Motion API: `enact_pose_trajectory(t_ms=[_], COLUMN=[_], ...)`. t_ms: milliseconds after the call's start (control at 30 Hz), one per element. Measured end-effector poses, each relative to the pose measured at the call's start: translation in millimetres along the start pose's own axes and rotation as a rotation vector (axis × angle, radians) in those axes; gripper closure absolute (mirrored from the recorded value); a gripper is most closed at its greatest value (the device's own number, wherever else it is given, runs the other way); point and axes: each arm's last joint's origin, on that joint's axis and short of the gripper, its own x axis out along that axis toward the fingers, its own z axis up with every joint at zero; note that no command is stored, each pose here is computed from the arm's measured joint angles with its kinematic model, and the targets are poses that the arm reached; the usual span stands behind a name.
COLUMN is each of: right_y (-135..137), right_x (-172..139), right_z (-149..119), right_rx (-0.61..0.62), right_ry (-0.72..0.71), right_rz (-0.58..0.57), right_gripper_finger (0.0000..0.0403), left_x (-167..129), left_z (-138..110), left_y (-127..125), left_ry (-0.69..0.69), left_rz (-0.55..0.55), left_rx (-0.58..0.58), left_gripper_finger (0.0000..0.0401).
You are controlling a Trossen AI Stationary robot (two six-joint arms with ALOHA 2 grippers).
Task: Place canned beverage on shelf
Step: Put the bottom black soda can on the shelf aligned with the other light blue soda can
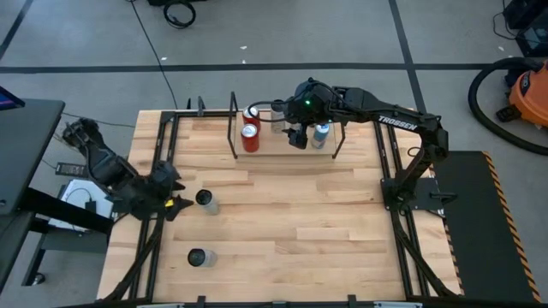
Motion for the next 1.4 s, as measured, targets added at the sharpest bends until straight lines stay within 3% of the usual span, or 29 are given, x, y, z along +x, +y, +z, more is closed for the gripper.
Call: enact_pose_trajectory(t_ms=[133, 567, 867, 1400], right_y=[0.0, 0.1, 2.3, 2.2], right_x=[0.0, 0.0, -0.1, -0.1], right_z=[-0.1, -0.1, 0.3, 0.0], right_rx=[0.000, -0.003, -0.003, -0.003], right_ry=[0.001, 0.001, -0.012, -0.009], right_rz=[0.000, 0.002, 0.075, 0.076], right_gripper_finger=[0.0045, 0.0045, 0.0045, 0.0045], left_x=[4.5, 22.3, 44.0, 83.5], left_z=[-10.4, -46.0, -68.3, -98.5], left_y=[-5.2, -34.5, -50.8, -69.0], left_ry=[-0.014, -0.078, -0.156, -0.245], left_rz=[0.067, 0.142, 0.235, 0.339], left_rx=[0.017, 0.005, 0.021, -0.090], left_gripper_finger=[0.0069, 0.0069, 0.0069, 0.0069])
